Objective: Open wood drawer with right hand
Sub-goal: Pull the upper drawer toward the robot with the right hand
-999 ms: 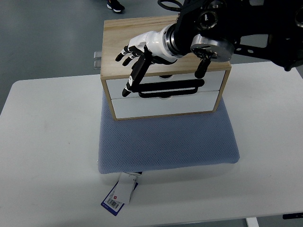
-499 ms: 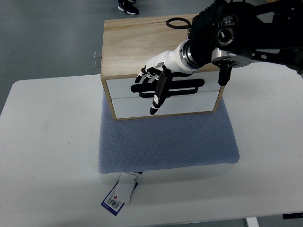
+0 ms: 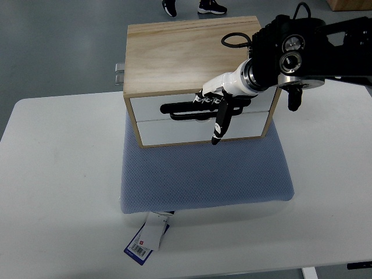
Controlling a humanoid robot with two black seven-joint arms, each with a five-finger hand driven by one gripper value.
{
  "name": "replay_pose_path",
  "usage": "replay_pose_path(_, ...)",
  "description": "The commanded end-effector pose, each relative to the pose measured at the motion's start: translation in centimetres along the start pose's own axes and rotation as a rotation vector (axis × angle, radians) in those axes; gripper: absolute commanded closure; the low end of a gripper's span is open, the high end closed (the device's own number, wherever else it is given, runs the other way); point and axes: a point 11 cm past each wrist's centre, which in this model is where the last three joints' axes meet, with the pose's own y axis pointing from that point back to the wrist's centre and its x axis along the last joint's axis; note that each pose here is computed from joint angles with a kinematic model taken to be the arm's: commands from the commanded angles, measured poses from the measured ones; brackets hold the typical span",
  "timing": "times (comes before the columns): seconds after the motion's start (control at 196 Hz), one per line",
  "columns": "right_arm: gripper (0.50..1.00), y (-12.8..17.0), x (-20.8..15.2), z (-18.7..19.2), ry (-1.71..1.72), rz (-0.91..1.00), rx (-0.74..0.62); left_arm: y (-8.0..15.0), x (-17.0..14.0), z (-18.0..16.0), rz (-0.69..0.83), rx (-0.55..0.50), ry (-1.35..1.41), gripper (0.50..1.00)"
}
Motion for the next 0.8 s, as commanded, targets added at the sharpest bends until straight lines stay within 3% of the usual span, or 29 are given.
replay_pose_path(0.0,0.560,-0.3,-0.2,0.3,0.001,-0.003,-0.005,0.0,0.0,0.0,-0.001,0.001,0.001,0.500)
replay_pose_path(0.795,0.560,1.0,-2.4,-0.6,0.076,-0.187,0.051,0.0,0.1,0.0,0.002,0.001,0.001,0.500)
